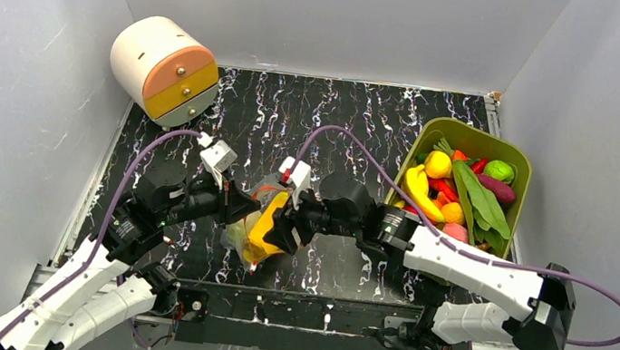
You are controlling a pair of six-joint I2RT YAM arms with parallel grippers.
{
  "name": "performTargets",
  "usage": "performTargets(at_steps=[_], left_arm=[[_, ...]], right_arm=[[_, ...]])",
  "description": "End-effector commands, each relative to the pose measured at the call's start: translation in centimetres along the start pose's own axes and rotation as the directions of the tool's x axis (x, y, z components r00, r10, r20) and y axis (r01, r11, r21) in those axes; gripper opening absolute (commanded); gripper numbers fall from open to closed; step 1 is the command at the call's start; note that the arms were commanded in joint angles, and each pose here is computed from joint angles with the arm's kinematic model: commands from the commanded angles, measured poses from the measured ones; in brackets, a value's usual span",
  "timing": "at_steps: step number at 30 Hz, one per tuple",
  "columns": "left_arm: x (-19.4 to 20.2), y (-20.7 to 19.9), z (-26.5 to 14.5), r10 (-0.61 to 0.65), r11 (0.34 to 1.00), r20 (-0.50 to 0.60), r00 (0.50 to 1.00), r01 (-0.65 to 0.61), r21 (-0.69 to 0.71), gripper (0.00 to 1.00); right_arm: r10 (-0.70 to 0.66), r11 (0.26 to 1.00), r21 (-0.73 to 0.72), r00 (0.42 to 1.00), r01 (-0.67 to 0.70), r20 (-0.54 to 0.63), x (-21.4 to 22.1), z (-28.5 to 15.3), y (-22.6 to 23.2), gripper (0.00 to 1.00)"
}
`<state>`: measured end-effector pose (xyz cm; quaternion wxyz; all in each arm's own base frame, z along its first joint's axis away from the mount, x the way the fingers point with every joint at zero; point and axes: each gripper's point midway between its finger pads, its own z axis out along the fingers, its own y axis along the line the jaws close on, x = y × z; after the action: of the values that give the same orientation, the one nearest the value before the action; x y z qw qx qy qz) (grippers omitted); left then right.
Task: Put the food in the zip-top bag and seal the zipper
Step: Place the fake fruit in the zipper food storage bag, then pick up the fake fruit from the bin.
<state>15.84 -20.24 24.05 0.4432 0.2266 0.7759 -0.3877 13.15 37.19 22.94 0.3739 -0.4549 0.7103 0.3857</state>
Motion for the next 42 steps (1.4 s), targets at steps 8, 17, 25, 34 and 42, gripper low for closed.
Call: performTargets(at_steps=[8,17,25,34,42], left_arm=[[-0.5,2.9,-0.9,0.074,0.984,0.035,0.997,-0.067,-0.164,0.00],[-4.1,3.9,-1.6,0.151,0.957,0.101,0.983,-0.120,-0.263,0.00],[-6.6,3.7,-1.0,0.202,0.948,0.122,0.972,-0.163,-0.273,0.00],[-8.8,4.5,-1.0,0.271,0.916,0.107,0.957,-0.222,-0.334,0.00],[-5.0,5.0,0.0,0.210,0.937,0.040,0.977,-0.189,-0.293,0.00]], right_arm=[[0.231,0.962,0.100,0.954,-0.254,0.193,-7.9,-4.1,0.1,0.72],[0.328,0.881,0.222,0.878,-0.418,0.348,-10.8,-8.4,-1.9,0.87],[0.302,0.746,0.463,0.862,-0.479,0.407,-8.5,-12.0,-6.2,0.98],[0.264,0.504,0.705,0.866,-0.499,0.424,-5.5,-16.4,-11.0,0.98],[0.341,0.405,0.772,0.864,-0.490,0.370,-1.6,-17.2,-15.9,0.93]])
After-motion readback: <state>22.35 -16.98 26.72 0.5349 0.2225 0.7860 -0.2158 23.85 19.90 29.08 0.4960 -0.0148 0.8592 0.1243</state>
